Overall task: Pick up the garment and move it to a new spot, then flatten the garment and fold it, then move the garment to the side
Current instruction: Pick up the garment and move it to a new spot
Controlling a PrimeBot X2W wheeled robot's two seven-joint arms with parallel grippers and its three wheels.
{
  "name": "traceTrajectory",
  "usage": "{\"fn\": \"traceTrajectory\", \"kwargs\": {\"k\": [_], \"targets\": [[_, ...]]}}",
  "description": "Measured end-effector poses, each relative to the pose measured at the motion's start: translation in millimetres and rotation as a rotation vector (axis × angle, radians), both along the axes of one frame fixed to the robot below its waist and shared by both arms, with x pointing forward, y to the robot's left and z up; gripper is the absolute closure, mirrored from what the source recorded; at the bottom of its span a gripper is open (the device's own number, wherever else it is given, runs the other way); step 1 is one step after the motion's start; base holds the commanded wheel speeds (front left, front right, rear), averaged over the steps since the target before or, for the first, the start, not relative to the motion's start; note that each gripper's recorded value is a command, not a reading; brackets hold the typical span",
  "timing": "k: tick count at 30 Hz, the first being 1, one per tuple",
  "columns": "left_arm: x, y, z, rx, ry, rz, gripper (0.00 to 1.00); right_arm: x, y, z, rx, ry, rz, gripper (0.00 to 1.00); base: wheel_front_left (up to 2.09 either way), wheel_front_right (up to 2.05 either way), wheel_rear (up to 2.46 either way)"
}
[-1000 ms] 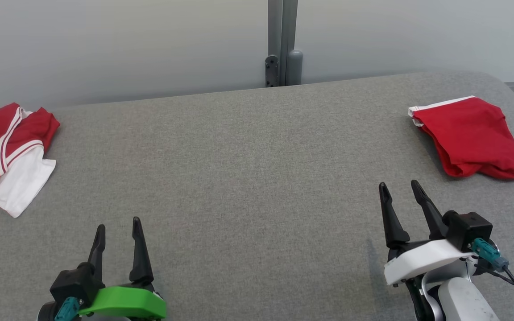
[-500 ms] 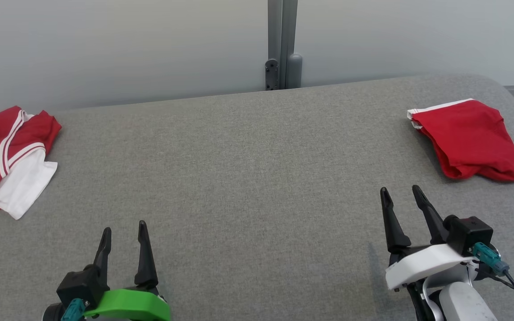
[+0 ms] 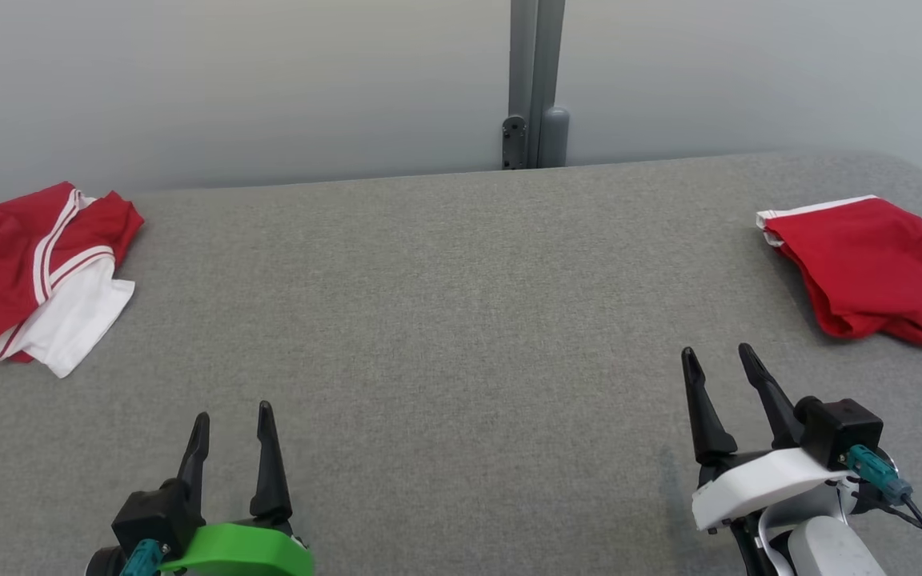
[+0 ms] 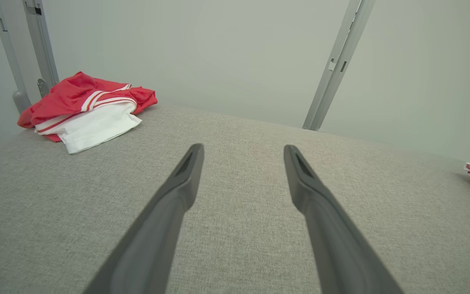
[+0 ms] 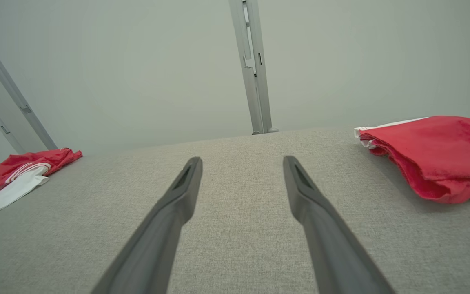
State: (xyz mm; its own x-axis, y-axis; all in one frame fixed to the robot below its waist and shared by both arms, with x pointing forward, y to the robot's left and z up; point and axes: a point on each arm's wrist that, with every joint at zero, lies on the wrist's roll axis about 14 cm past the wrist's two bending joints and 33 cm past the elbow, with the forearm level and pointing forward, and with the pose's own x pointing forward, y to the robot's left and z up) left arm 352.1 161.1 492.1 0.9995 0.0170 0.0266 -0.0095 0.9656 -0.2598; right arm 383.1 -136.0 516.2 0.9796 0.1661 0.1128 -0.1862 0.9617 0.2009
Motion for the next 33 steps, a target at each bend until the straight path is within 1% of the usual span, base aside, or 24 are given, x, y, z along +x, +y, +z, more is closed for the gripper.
{"fn": "traceTrajectory", "kwargs": {"k": [4, 9, 17, 23, 28, 33], "targets": [[-7.3, 11.1, 1.8, -0.002, -0.006, 0.037, 0.00, 4.3, 15.0, 2.3, 0.000, -0.007, 0.043, 0.00, 0.00, 0.00, 0.00], [-24.1, 39.4, 4.4, -0.003, -0.015, 0.132, 0.00, 12.2, 49.5, 6.0, 0.000, -0.015, 0.141, 0.00, 0.00, 0.00, 0.00], [-67.0, 95.6, 7.2, 0.001, -0.028, 0.331, 0.00, 18.3, 118.8, 8.9, 0.005, -0.020, 0.333, 0.00, 0.00, 0.00, 0.00], [-106.1, 132.2, 8.9, 0.001, -0.036, 0.483, 0.00, 13.1, 175.3, 11.8, 0.000, -0.024, 0.493, 0.00, 0.00, 0.00, 0.00], [-127.3, 147.9, 10.8, 0.007, -0.038, 0.562, 0.00, 11.6, 207.3, 15.5, 0.002, -0.032, 0.580, 0.00, 0.00, 0.00, 0.00], [-133.1, 152.1, 9.9, 0.009, -0.029, 0.588, 0.00, 13.0, 217.6, 10.9, 0.005, -0.020, 0.607, 0.00, 0.00, 0.00, 0.00]]}}
